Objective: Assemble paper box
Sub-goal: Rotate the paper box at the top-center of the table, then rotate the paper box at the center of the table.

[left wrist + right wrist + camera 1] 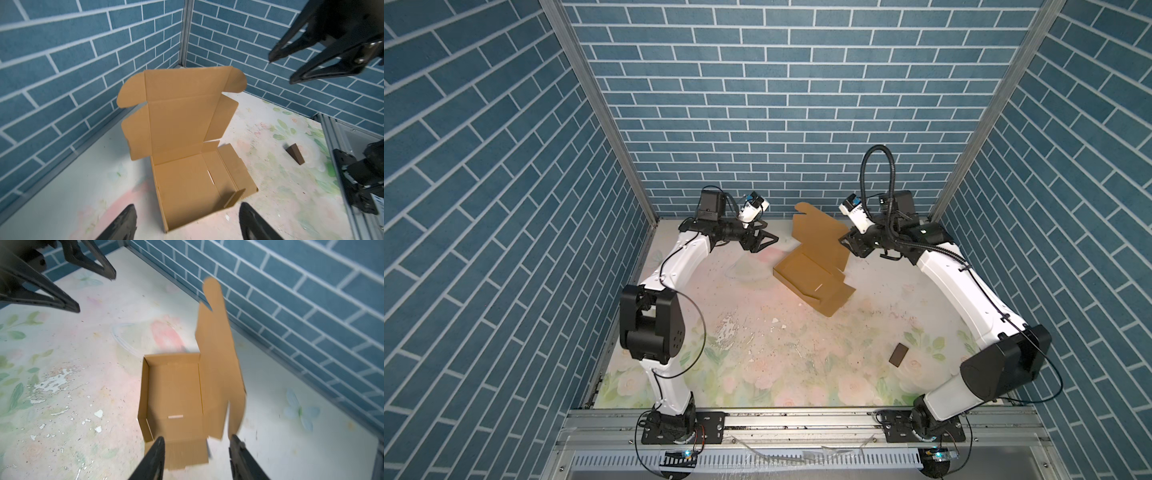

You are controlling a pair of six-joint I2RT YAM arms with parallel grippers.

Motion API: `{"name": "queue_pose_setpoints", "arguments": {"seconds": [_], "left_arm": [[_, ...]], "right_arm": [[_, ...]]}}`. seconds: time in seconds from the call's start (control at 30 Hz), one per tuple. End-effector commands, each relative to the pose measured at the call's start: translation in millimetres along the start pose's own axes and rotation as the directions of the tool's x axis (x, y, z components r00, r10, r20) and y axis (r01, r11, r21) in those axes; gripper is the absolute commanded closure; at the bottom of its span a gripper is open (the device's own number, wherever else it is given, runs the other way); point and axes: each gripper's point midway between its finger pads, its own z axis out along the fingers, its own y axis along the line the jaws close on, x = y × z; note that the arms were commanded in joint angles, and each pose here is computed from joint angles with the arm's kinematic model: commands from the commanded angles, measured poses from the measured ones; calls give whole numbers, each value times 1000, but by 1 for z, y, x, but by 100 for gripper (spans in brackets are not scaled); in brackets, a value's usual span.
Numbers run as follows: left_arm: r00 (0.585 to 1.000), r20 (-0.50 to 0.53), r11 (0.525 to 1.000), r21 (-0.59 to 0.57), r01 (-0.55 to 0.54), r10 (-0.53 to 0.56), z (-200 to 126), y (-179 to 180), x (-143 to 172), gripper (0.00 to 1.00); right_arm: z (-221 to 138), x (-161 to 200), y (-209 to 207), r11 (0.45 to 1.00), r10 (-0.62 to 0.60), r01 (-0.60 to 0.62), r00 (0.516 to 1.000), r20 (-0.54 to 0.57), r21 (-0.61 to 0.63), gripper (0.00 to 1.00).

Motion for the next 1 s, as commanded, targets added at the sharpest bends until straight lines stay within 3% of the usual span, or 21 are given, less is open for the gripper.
{"name": "queue_pose_setpoints", "arguments": {"seconds": [0.0,0.13,0.3,0.43,0.67,0.83,0.97], "left_arm": [[994,82,997,26,-74,71,34,11,-18,21],[988,153,999,39,-2,-4,67,41,-18,22],[973,229,997,76,-12,-6,92,61,-13,18],[966,260,994,105,-38,9,109,75,-7,18],[943,334,984,168,-59,-1,130,82,3,18],[940,342,974,220,-62,-18,130,72,6,32],[935,352,967,250,-53,-40,122,62,3,44]], "right_arm": [[-21,13,-11,978,185,-192,979,85,80,50],[-25,53,-2,963,253,-257,966,58,79,50],[-15,102,-2,929,349,-348,937,15,124,51],[3,121,-12,864,482,-481,876,36,147,53],[36,150,-12,794,599,-589,800,-27,150,54],[58,162,-19,738,669,-657,742,-40,156,54],[80,159,-25,674,739,-735,673,-36,80,66]]}}
